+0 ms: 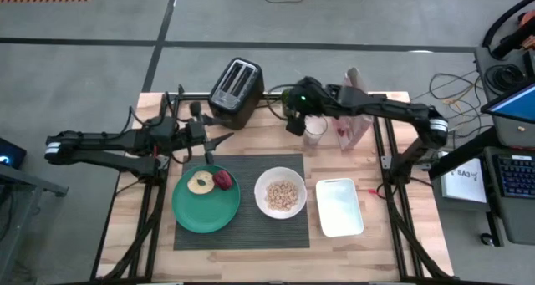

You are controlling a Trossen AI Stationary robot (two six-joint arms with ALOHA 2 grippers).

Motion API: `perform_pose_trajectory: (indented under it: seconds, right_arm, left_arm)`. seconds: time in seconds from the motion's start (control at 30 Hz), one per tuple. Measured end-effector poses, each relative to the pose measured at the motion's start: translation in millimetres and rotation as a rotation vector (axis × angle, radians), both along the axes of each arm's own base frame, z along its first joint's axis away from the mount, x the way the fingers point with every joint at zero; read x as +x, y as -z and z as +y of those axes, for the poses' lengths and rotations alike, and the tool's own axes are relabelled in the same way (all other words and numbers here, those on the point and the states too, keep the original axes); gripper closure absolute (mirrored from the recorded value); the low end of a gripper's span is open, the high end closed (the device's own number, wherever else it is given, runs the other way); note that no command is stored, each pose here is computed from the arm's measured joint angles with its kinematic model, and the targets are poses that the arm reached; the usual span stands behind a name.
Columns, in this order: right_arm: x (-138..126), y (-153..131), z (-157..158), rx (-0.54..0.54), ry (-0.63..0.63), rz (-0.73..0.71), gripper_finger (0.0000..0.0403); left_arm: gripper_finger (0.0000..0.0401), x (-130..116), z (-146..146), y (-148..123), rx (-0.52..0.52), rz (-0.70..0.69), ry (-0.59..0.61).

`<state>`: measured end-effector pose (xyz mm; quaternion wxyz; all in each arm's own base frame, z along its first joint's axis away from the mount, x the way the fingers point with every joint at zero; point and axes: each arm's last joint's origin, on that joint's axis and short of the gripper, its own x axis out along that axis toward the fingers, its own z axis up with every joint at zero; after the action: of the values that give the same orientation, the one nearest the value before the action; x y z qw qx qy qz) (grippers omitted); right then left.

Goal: Arrange a breakfast setting
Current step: Put the spoon on the tablemat to the right of the green plate

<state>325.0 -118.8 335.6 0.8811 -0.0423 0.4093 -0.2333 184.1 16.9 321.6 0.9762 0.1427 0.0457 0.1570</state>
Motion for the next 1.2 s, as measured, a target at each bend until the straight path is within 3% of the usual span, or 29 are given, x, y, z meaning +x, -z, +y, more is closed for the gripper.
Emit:
perform_pose_trajectory:
  seconds: [0.37, 0.7, 1.2]
  right_arm:
    - [36, 36, -39, 0.080, -0.087, 0.311, 0.0075]
    - [62, 51, -53, 0.078, -0.101, 0.463, 0.0076]
    - [62, 44, -66, 0.057, -0.034, 0.479, 0.0076]
  left_arm:
    - [0.0241, -8, 5, -3, 0.142, 0.044, -0.208]
    - [0.0241, -10, 6, 6, 0.150, 0.144, -0.219]
    - [0.0241, -14, 6, 8, 0.147, 0.170, -0.225]
